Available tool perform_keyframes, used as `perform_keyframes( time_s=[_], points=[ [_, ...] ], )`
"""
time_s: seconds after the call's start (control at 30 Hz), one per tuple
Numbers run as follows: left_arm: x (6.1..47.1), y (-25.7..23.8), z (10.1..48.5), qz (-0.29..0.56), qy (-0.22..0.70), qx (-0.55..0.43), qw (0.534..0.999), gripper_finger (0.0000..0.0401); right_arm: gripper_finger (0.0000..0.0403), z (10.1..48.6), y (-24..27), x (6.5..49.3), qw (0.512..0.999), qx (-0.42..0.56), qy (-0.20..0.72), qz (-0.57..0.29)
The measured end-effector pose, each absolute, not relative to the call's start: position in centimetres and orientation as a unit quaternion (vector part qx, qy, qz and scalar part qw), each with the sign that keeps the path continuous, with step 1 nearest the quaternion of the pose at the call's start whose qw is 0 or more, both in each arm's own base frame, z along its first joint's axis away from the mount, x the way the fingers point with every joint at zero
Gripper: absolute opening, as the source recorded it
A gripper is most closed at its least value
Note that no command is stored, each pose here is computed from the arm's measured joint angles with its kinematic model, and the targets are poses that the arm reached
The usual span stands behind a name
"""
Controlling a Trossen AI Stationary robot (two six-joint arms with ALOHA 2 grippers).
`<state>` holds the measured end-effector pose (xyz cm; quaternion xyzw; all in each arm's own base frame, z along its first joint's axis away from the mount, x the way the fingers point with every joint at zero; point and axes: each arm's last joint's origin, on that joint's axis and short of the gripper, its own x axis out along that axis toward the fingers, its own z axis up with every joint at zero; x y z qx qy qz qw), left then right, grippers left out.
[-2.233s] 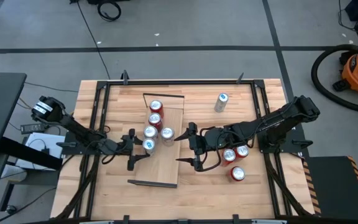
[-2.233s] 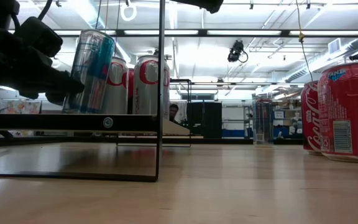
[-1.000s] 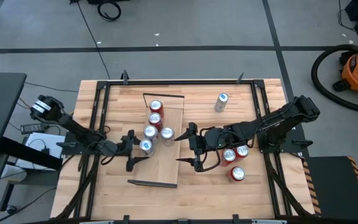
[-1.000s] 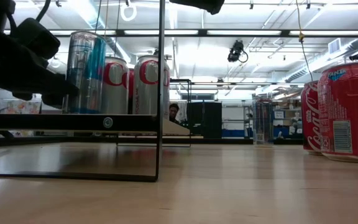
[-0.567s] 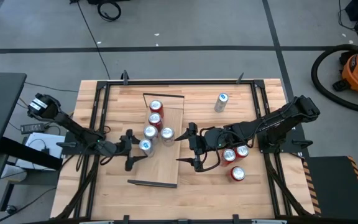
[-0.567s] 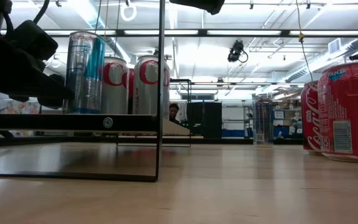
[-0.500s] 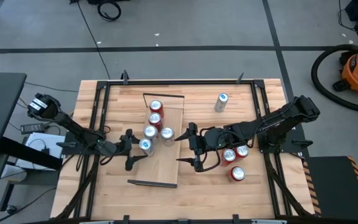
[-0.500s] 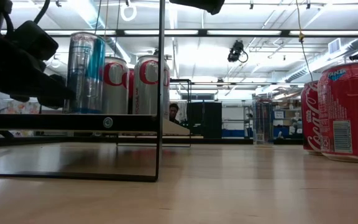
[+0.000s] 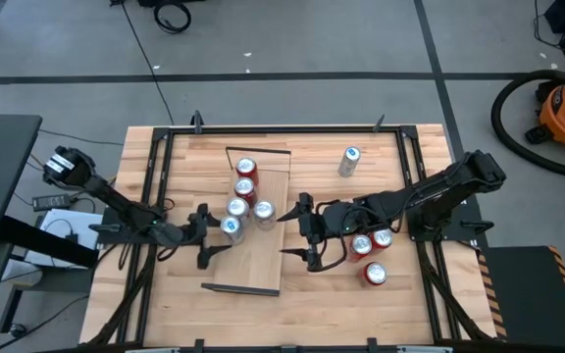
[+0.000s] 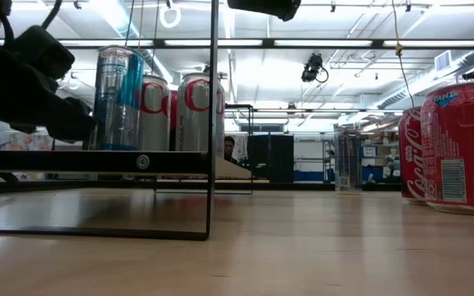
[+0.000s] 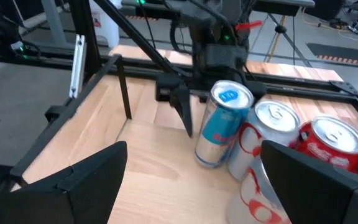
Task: Place canned beverage on shelf
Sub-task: Put the bottom blue soda can on the shelf
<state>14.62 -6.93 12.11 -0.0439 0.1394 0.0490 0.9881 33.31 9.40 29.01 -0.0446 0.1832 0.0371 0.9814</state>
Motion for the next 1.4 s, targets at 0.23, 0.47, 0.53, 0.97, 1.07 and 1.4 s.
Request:
perform_keyframes(
  time_s=[0.23,0.47,0.53,0.97,1.07,1.4],
  points=[
    [14.2,-7.0,12.7,0.039,0.134,-0.056,0.989,0.0318,0.038,30.6,8.9,31.9,0.983,-0.038,0.179,0.017],
    [13.9,-7.1,12.9,0.03,0.135,-0.073,0.988,0.0316,0.038,31.0,8.5,31.0,0.98,-0.034,0.194,-0.006],
    [14.0,-7.3,13.0,0.026,0.144,-0.066,0.987,0.0311,0.038,31.0,8.5,31.0,0.98,-0.034,0.195,-0.006],
    [14.8,-8.0,19.3,0.117,0.33,-0.032,0.936,0.0244,0.038,30.9,8.5,31.1,0.98,-0.033,0.197,-0.006],
    [14.9,-8.2,21.5,0.13,0.342,-0.08,0.927,0.0233,0.038,30.9,8.5,31.1,0.979,-0.032,0.199,-0.006],
    [16.5,-9.4,27.1,0.129,0.371,-0.074,0.917,0.0201,0.038,30.3,8.5,30.8,0.973,-0.043,0.227,-0.006]
  ],
)
